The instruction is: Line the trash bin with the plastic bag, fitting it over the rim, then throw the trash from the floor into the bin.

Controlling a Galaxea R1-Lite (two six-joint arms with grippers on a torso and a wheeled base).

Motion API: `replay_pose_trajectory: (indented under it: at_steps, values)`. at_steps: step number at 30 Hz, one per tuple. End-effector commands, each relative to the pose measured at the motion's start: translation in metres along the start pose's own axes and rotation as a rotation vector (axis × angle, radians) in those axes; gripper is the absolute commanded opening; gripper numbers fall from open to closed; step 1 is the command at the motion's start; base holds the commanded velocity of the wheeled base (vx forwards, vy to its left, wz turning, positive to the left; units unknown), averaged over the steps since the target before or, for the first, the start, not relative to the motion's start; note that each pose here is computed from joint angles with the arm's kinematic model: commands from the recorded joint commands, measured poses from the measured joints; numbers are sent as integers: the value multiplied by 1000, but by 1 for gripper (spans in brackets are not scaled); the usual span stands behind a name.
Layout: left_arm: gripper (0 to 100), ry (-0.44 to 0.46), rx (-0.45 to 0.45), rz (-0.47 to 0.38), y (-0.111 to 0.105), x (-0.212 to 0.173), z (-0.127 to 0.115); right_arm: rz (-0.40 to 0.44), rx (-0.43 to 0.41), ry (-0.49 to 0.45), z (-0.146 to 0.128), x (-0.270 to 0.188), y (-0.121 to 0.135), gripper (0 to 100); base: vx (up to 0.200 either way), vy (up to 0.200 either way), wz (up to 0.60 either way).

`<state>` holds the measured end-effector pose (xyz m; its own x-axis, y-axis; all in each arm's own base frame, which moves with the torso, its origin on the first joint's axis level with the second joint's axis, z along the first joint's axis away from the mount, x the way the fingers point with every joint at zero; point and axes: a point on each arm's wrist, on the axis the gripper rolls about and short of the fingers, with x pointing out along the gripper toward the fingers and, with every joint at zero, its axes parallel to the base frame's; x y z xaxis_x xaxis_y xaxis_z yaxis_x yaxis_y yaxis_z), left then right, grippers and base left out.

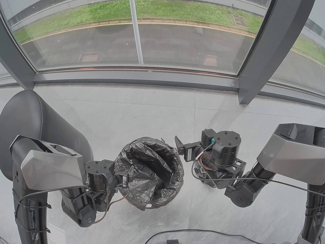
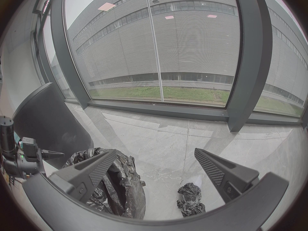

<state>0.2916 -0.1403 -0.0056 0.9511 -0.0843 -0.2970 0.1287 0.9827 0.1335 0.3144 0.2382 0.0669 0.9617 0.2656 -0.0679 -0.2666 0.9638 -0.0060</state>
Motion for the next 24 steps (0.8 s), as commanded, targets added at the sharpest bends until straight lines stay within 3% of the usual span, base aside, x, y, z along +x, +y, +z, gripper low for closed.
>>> replay_pose_trajectory:
  at_steps: [1, 10, 24]
  values:
    - [100, 12, 35, 54, -6, 21, -15, 1, -1, 3, -1, 0, 0, 100, 0, 0, 0]
    - [100, 33, 87, 100, -8, 34, -29, -5, -3, 8, -4, 2, -2, 100, 0, 0, 0]
    - [100, 22, 96, 125, -7, 32, -24, -5, -3, 8, -4, 2, -2, 100, 0, 0, 0]
